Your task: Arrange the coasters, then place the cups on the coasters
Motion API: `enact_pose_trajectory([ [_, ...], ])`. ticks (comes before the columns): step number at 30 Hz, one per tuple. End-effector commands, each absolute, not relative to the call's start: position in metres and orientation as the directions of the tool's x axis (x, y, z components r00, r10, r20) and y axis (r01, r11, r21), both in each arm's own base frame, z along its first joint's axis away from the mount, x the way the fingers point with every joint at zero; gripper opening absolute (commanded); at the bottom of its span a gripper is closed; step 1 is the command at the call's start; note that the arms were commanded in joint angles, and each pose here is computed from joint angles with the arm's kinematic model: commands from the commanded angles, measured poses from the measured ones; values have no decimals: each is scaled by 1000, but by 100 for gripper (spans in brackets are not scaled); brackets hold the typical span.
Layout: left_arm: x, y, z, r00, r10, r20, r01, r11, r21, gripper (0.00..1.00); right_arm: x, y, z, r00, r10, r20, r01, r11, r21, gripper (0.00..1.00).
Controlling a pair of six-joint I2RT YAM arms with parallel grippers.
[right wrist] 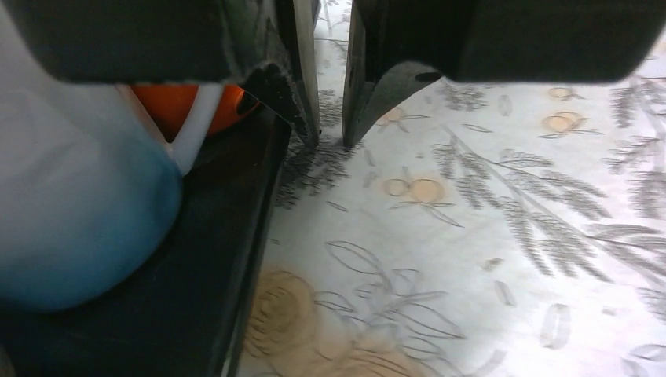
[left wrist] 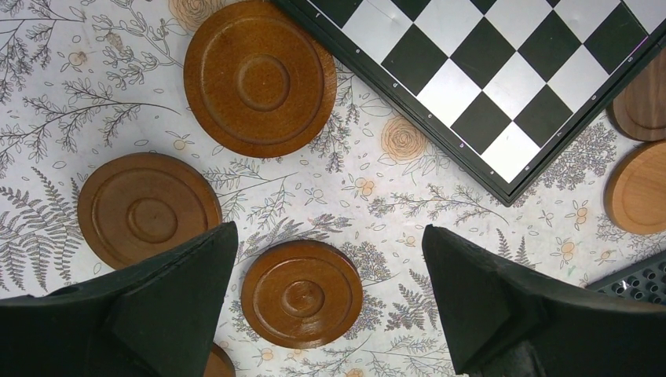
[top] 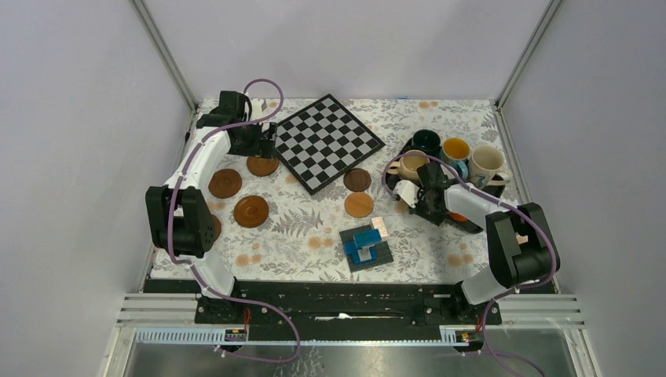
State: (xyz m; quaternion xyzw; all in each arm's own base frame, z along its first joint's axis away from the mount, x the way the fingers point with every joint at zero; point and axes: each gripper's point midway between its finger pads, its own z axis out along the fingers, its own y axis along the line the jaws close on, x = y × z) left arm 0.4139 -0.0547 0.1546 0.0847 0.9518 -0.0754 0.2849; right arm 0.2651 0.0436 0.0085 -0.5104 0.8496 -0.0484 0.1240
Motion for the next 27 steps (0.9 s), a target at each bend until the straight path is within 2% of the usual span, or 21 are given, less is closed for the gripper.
enact_pose_trajectory([
  [1,430,-54,177,-782,104,-614,199,976,-88,99,318,18,21,-403,-905,-137,-826,424,-371,26],
  [11,431,-52,176,-784,101,-612,190,978,-81,99,368,-6,26,-461,-869,-178,-739,487,-466,35],
  [27,435,-51,170,-791,103,-602,185,980,-75,99,435,-30,24,-517,-825,-229,-641,550,-536,36],
])
